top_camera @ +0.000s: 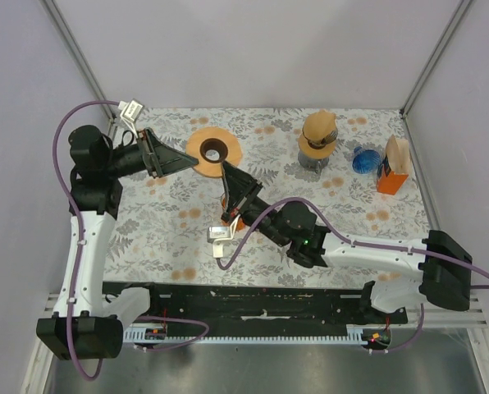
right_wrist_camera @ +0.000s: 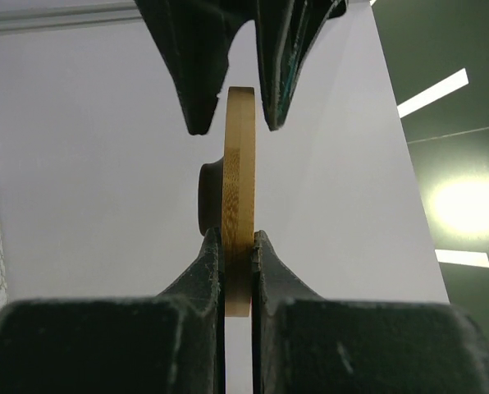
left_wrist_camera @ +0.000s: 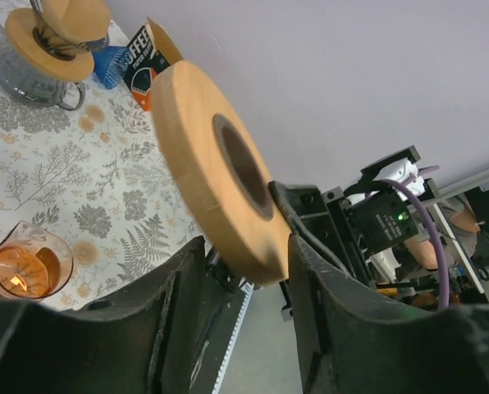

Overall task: Place the coffee filter in the dripper
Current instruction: Adjust the dripper holder.

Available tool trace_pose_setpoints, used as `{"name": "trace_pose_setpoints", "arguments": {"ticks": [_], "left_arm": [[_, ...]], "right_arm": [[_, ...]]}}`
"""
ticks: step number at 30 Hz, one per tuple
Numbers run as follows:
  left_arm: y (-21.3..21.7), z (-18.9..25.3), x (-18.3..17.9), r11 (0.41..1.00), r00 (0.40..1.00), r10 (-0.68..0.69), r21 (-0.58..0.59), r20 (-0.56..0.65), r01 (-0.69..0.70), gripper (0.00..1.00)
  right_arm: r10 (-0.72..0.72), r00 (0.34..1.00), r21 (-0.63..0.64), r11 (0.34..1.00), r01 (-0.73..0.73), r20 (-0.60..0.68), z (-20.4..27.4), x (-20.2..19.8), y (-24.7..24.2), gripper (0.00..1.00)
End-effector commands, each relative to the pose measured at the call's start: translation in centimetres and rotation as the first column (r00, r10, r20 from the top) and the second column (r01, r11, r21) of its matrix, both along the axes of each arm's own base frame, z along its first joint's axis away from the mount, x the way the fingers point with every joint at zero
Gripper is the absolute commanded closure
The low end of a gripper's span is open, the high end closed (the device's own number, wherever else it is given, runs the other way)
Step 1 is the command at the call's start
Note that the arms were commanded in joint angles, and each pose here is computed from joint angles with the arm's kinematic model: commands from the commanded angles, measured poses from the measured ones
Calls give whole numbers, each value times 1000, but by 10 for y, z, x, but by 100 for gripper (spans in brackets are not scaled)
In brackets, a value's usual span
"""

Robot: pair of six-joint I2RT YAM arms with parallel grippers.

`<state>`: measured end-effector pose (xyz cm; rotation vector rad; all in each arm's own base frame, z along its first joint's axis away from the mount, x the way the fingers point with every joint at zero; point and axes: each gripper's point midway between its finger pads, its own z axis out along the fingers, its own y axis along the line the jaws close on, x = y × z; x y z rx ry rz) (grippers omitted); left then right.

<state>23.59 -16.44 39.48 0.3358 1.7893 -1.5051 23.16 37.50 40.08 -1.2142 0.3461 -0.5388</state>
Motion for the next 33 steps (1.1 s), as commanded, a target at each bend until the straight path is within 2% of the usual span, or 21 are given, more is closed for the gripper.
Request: {"name": "trace_pose_setpoints", "arguments": {"ticks": [1, 6, 8, 9, 10, 12, 13, 14, 16, 17, 18, 20, 22, 23, 26, 28, 31, 33], "left_arm": [[-2, 8, 5, 999, 1000, 16, -28, 15, -16, 52], [-5, -6, 2, 999, 999, -1, -40, -33, 0, 61], [-6, -20, 1, 999, 996, -5, -50, -88, 0, 79], [-6, -26, 2, 998, 993, -4, -57, -114, -3, 93], [-6, -30, 1, 998, 991, -4, -61, -136, -4, 98], [-6, -33, 2, 998, 988, 1, -64, -153, -11, 98], [-6, -33, 4, 998, 989, 6, -62, -148, -16, 98], [-6, -32, 6, 998, 990, 11, -59, -140, -19, 98], [-5, -32, 12, 999, 993, 26, -43, -111, -31, 98], [-4, -33, 16, 999, 994, 34, -31, -104, -38, 98], [-3, -35, 20, 999, 994, 45, -18, -100, -47, 98], [-2, -40, 26, 998, 995, 56, 2, -87, -56, 98], [-1, -44, 30, 998, 995, 67, 19, -73, -66, 98], [0, -46, 30, 997, 995, 73, 28, -67, -71, 98], [1, -48, 27, 996, 995, 77, 42, -58, -75, 98], [1, -48, 24, 996, 996, 81, 49, -47, -79, 98], [2, -48, 19, 995, 996, 87, 56, -35, -85, 98], [1, -51, 15, 995, 995, 86, 56, -42, -84, 98]], "right_arm": [[5, 993, 73, 997, -13, 115, 36, -14, 0, 100], [32, 994, 63, 997, -38, 101, 32, -15, 9, 100], [30, 995, 74, 997, -37, 96, 34, -14, 10, 100], [26, 996, 79, 996, -33, 88, 33, -12, 10, 100], [24, 997, 101, 994, -31, 69, 35, -11, 9, 100], [19, 1000, 138, 990, -16, -18, 33, -4, 6, 100], [23, 995, 169, 986, -6, -99, 31, 1, 5, 92], [24, 980, 193, 981, 15, -196, 31, 8, 1, 75], [81, 877, 187, 982, 11, -474, 13, 11, 1, 36], [153, 792, 156, 985, -74, -591, 8, -1, 6, 19], [227, 670, 152, 974, -170, -707, -3, -18, 6, 2], [328, 502, 184, 931, -315, -800, -10, -45, -1, 2], [393, 397, 270, 904, -333, -829, -1, -52, -14, 2], [418, 335, 329, 898, -292, -844, 6, -47, -19, 2], [457, 181, 460, 887, -29, -871, 24, -5, -29, 2], [421, 123, 434, 894, 115, -899, 24, 16, -27, 2], [382, 55, 386, 904, 185, -922, 10, 31, -15, 3], [368, 43, 367, 900, 234, -929, 0, 42, -10, 4]]}}
